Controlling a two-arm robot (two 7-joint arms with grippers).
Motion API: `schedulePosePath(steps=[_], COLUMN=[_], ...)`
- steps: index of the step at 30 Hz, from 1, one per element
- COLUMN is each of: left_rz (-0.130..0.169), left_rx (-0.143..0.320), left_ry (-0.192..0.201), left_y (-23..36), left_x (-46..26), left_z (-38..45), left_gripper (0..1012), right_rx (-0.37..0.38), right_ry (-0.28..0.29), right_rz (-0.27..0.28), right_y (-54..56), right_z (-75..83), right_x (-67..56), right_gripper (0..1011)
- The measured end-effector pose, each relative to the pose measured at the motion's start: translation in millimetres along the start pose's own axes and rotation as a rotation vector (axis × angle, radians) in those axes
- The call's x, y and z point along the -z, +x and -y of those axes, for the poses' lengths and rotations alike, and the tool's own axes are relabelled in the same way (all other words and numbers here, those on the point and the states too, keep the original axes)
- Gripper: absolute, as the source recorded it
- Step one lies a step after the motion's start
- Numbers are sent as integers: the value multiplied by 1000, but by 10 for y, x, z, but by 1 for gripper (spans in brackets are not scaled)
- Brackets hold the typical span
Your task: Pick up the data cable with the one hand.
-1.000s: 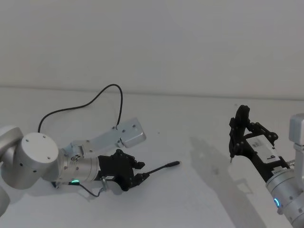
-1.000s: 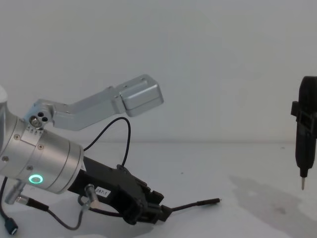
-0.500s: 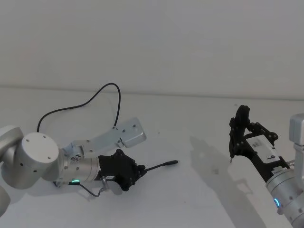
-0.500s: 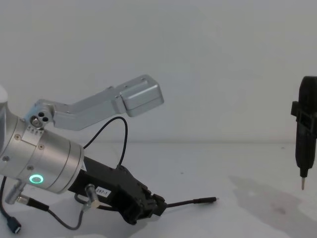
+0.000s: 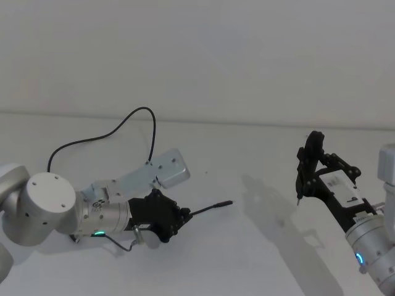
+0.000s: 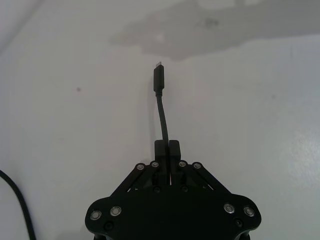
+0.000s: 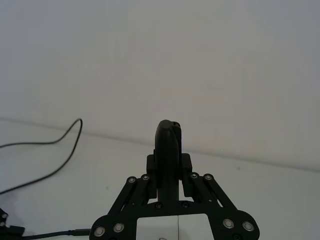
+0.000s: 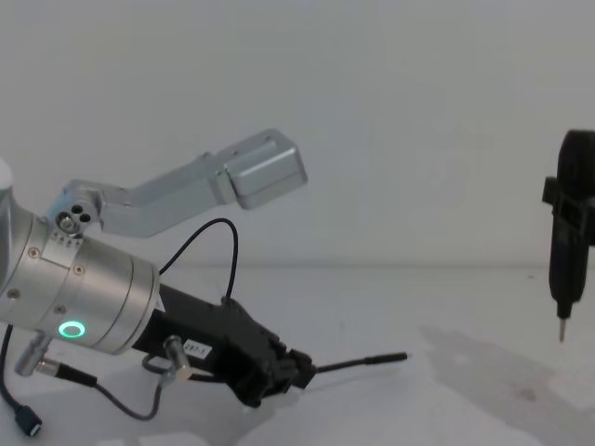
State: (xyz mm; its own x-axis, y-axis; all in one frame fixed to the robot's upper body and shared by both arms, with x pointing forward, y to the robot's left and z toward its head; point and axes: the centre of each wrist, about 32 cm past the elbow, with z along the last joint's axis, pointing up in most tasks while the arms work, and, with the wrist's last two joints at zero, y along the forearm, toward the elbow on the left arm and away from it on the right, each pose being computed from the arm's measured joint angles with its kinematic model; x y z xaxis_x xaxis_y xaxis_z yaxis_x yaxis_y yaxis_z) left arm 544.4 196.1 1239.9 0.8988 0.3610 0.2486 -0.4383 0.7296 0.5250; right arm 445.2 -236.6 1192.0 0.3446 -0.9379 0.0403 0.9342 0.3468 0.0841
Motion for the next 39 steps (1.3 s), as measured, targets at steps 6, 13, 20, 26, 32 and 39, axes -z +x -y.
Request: schedulePosePath(steps=[6, 13, 20, 26, 32, 39], left_rz=[20, 42, 53, 59, 63, 66], left_rx=[-42, -80, -93, -100, -104, -107], left_ry=[-56, -140, -208, -244, -267, -281], left_y=[-14, -28, -41, -47, -52, -55], left_x=[-25, -80, -151, -189, -214, -230], left_z=[-22, -59, -105, -133, -151, -162], left_gripper=[43, 43, 43, 43, 43, 42], right_rx=[-18, -35, -53, -69, -84, -100], right_ry=[47, 96, 138, 163, 189, 217], right_rz=[-25, -72, -137, -177, -198, -208], right_y=[3, -6, -34, -56, -67, -79], right_z=[-41, -90, -146, -204, -264, -322], right_x=[-68, -137, -185, -212, -252, -313], right_gripper=[268, 268, 268, 268, 268, 268])
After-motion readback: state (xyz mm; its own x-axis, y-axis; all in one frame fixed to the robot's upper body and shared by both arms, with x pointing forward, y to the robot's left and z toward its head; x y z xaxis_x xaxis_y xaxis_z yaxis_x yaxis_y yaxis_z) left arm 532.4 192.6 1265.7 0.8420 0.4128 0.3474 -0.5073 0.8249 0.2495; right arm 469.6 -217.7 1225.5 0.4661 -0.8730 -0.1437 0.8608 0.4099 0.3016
